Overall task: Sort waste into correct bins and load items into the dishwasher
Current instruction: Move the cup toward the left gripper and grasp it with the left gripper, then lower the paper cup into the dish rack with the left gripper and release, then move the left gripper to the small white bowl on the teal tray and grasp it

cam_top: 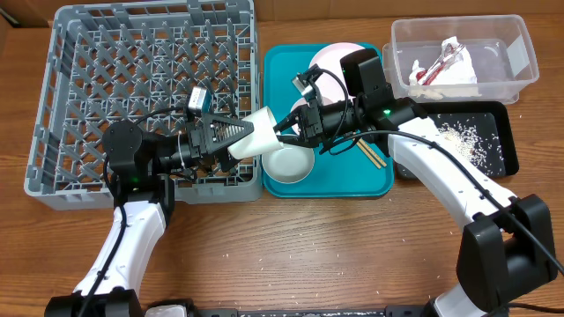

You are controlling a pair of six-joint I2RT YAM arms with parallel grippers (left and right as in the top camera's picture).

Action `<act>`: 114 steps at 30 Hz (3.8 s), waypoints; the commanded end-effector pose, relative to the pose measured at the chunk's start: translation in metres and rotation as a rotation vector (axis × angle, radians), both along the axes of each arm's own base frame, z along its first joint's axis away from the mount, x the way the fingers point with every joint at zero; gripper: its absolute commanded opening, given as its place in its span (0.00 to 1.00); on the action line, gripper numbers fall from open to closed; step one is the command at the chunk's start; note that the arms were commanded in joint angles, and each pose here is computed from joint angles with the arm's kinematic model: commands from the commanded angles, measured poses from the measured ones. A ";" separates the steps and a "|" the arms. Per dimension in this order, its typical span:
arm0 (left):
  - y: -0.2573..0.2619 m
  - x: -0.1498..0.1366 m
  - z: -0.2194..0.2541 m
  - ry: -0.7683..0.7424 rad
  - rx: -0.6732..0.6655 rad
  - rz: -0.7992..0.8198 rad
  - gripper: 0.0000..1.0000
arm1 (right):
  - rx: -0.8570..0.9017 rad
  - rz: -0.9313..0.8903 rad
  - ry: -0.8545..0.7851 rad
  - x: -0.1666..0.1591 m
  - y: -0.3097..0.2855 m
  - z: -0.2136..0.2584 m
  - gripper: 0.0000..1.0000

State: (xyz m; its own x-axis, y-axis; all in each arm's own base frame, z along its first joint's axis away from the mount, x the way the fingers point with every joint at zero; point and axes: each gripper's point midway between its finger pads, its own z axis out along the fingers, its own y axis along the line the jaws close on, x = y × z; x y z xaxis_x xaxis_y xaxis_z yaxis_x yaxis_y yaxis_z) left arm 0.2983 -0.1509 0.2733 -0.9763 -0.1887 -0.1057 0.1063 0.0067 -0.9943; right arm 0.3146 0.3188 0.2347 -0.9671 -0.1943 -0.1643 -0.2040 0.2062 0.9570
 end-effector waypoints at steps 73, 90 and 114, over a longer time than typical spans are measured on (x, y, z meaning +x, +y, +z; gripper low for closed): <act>0.072 0.035 -0.139 0.316 1.455 0.191 0.47 | -0.485 -0.295 0.084 0.036 -0.097 -0.096 1.00; 0.057 0.037 -0.165 0.343 1.487 0.106 0.96 | -0.514 -0.311 0.077 0.037 -0.101 -0.098 0.90; -0.055 0.094 -0.103 -0.235 1.453 -0.041 0.83 | -0.900 -0.783 0.042 0.014 -0.269 -0.026 0.97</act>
